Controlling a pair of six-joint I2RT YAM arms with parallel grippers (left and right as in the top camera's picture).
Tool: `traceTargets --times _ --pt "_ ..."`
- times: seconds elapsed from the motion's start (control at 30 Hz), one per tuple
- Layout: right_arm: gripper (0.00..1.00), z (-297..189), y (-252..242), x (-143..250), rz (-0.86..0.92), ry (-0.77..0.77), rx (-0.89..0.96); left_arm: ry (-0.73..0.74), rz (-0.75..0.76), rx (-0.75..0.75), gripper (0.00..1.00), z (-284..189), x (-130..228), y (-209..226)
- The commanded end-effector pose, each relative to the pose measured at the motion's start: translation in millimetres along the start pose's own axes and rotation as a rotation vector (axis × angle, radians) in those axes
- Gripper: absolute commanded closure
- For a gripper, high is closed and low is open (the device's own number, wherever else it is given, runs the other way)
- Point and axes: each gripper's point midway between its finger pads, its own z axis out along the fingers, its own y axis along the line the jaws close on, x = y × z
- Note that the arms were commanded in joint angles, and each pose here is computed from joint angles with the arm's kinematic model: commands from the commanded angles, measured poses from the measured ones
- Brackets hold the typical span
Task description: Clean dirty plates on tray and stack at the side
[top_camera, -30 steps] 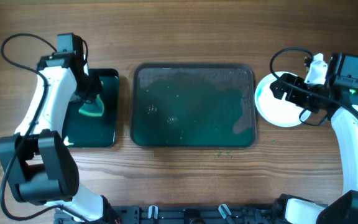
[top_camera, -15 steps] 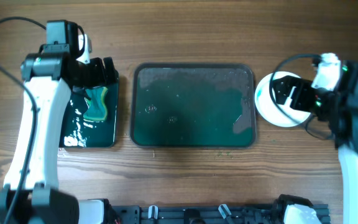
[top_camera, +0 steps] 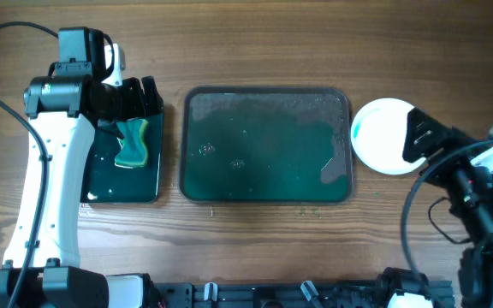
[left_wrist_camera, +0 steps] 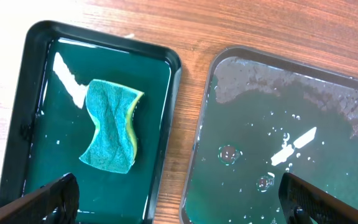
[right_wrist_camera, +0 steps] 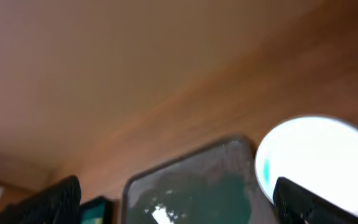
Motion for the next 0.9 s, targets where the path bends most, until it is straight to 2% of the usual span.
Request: traceTargets --times 0.0,0.07,0.2,0.33,0.87 --pt "0.00 -1 -18 12 -0.199 -0.153 0.020 0.006 -0.009 0.021 0.00 1 0 -4" --pt "0.00 11 -38 42 -0.271 -0.251 -0.002 0.006 -0.009 0.021 0.00 1 0 -4" --pt "0.00 36 -68 108 -0.305 -0.291 -0.062 0.006 -0.009 0.021 0.00 1 0 -4" --pt "0.00 49 -82 136 -0.339 -0.307 -0.084 0.006 -0.009 0.021 0.00 1 0 -4" --pt "0.00 54 -87 141 -0.358 -0.303 -0.071 0.006 -0.009 0.021 0.00 1 0 -4"
